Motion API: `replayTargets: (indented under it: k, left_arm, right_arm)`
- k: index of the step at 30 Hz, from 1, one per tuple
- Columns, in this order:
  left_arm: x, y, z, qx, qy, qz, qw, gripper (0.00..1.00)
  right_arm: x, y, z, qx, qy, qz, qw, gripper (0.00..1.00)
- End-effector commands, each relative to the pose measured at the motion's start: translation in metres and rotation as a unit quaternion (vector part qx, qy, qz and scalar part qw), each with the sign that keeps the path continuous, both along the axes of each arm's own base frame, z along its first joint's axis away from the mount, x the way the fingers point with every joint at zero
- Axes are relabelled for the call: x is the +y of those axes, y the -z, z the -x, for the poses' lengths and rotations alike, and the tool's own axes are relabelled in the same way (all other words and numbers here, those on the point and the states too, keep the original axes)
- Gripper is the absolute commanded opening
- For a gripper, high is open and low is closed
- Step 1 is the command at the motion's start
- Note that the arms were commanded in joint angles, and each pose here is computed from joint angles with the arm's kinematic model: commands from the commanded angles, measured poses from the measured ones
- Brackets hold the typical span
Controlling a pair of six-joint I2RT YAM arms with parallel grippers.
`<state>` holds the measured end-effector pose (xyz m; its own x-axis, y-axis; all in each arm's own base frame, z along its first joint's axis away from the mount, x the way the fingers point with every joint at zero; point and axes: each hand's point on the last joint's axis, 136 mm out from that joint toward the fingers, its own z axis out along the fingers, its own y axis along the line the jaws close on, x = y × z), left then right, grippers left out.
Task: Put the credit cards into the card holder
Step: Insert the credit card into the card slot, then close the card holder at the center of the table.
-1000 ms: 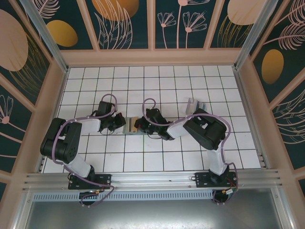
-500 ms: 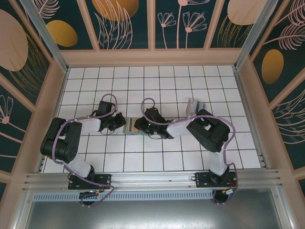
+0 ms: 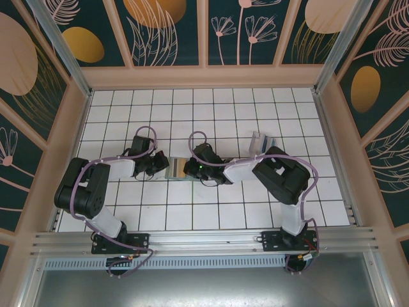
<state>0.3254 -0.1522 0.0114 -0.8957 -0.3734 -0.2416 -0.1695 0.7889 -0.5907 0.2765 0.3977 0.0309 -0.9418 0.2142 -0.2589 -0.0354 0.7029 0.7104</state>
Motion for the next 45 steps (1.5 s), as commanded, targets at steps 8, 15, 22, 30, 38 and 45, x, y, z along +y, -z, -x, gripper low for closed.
replayTargets:
  k: [8,15,22,30,38,45]
  left_arm:
    - [0.008,0.037,0.029,0.063,-0.011,-0.024,0.998,0.06]
    - [0.008,0.036,0.034,0.062,-0.014,-0.016,0.998,0.06]
    - [0.006,0.031,0.034,0.058,-0.008,-0.01,0.998,0.07]
    - [0.017,0.013,0.028,0.036,-0.034,-0.034,0.998,0.19]
    - [0.012,0.006,0.033,0.032,-0.02,-0.018,0.999,0.26]
    - [0.001,0.01,0.04,0.044,0.014,0.004,0.999,0.38]
  right_arm:
    - [0.018,-0.001,-0.005,0.008,-0.014,-0.003,1.0,0.0]
    - [0.033,-0.003,0.004,0.026,-0.023,-0.027,0.999,0.0]
    - [0.034,-0.017,0.003,0.008,-0.028,-0.026,0.999,0.0]
    - [-0.008,-0.03,-0.001,-0.042,-0.013,0.074,0.996,0.17]
    - [-0.045,-0.039,-0.003,-0.059,-0.008,0.143,0.988,0.35]
    - [-0.064,-0.022,-0.017,-0.06,0.016,0.239,0.969,0.56]
